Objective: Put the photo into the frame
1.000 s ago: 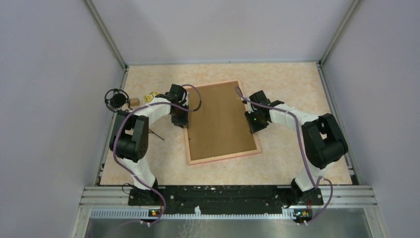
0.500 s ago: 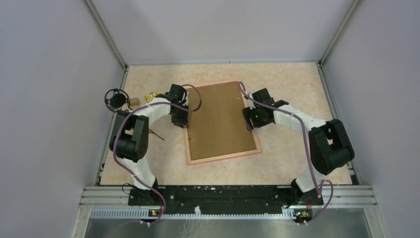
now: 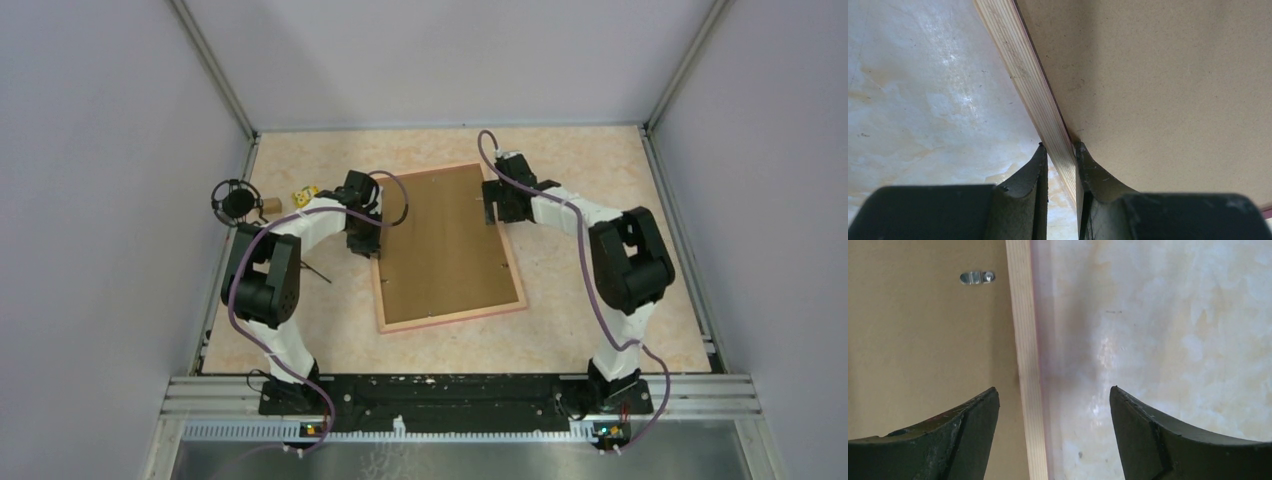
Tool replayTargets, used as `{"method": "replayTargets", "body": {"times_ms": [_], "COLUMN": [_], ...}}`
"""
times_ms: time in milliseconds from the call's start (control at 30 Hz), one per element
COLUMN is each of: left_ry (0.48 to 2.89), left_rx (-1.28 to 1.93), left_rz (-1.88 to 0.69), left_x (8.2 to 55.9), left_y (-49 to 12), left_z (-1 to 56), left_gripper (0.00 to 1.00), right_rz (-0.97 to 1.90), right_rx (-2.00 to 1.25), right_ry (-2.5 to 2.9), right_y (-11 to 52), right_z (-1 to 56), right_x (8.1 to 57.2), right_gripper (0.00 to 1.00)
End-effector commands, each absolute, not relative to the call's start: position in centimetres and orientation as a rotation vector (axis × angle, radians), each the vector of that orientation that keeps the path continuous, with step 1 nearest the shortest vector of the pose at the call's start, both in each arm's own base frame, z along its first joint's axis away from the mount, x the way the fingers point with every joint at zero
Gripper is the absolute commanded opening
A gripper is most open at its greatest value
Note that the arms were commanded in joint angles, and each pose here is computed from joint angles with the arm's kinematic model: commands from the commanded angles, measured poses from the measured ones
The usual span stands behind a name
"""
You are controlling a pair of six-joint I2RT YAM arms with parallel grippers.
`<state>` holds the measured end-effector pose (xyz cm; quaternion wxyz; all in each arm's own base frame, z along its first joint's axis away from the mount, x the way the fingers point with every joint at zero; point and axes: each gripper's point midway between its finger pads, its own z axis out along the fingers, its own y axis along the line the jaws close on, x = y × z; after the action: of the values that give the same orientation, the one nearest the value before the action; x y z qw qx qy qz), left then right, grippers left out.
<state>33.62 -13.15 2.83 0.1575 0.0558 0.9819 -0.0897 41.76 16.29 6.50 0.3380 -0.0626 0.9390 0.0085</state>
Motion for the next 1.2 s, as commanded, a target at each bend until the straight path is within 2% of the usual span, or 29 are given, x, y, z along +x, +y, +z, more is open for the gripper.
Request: {"method": "replayTargets", "body": {"times_ms": [0, 433, 867, 1167], "left_ry": [2.898, 2.900, 2.899, 2.894], "left_rx": [0.346, 0.352, 0.355, 0.354], "left_rz": [-0.300, -0.324, -0.338, -0.334], "left_x": [30.5, 30.4, 30.3, 30.4], "left_y": [-14.3, -14.6, -14.7, -14.7], "left_z": [0.8, 0.8, 0.8, 0.9], "left_gripper": [0.07, 0.07, 0.06, 0.06], "right_rz": [0.004, 0.083, 0.015, -0.029], "right_rx": [-0.175, -0.167, -0.141, -0.076], "right_ry": [2.354, 2.309, 2.368, 2.387], "right_y": [17.2, 19.8, 19.5, 18.6], "right_z": [7.1, 5.3, 2.8, 2.0], "right_x": [45.9, 49.5, 50.5, 50.6], "right_gripper": [0.78, 0.65, 0.60, 0.34]}}
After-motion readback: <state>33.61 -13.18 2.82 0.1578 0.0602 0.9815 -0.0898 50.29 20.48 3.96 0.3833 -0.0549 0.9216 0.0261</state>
